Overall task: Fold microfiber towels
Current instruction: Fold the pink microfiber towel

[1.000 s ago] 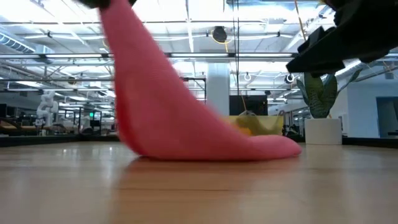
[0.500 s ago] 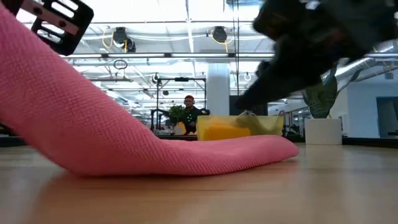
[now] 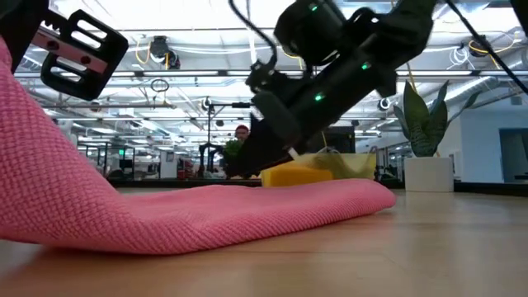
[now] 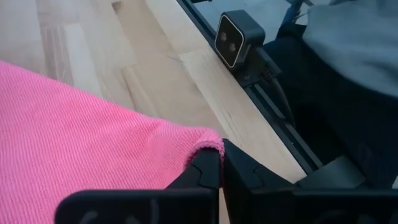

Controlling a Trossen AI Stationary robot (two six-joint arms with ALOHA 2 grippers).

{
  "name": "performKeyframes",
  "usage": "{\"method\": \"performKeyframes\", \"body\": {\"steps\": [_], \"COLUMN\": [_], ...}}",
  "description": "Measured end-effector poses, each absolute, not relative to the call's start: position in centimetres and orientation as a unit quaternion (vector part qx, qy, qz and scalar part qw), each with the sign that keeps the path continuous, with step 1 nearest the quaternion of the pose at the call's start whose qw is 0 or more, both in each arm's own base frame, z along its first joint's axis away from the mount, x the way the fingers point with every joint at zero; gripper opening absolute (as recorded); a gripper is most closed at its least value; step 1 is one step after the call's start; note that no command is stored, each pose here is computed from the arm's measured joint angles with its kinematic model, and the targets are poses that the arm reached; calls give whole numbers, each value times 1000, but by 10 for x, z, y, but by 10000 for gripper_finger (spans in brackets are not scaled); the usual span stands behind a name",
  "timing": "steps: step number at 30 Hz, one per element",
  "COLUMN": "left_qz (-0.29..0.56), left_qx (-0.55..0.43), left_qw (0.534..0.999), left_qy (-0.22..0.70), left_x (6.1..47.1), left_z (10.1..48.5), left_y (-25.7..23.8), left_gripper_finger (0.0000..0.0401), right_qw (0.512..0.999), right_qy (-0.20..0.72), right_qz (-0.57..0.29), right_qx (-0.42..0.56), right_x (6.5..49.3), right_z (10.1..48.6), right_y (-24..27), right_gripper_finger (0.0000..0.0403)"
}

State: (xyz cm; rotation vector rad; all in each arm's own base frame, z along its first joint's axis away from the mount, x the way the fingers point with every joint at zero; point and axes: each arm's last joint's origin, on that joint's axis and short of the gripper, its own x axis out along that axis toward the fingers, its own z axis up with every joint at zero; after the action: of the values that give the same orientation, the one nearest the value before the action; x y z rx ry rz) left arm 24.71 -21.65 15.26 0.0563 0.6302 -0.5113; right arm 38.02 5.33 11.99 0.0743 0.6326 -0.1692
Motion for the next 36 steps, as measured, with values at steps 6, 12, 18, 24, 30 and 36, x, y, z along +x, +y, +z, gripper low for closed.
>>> {"method": "performKeyframes", "body": {"steps": [6,12,18,24,30,36], "left_qz": [-246,-247,-246,-223,-215,-213], "left_qx": [20,22,20,30,57,55], "left_qw": [919,918,918,926,934,936], "left_qy": [309,309,309,304,278,274], "left_x": [247,246,247,244,238,238], "left_z": [152,152,152,152,162,164], "left_y": [-217,-217,-217,-219,-223,-223], "left_gripper_finger": [19,19,6,15,10,7], "right_qw": [944,936,931,928,933,946], "right_qy": [315,346,365,363,337,312], "right_qz": [-80,-15,8,-38,-53,-2], "right_qx": [51,65,21,-77,-114,-92], "right_x": [388,385,381,366,338,345], "right_z": [116,113,110,131,172,177], "right_y": [40,44,55,86,122,122], "right_gripper_finger": [167,93,46,5,2,6]}}
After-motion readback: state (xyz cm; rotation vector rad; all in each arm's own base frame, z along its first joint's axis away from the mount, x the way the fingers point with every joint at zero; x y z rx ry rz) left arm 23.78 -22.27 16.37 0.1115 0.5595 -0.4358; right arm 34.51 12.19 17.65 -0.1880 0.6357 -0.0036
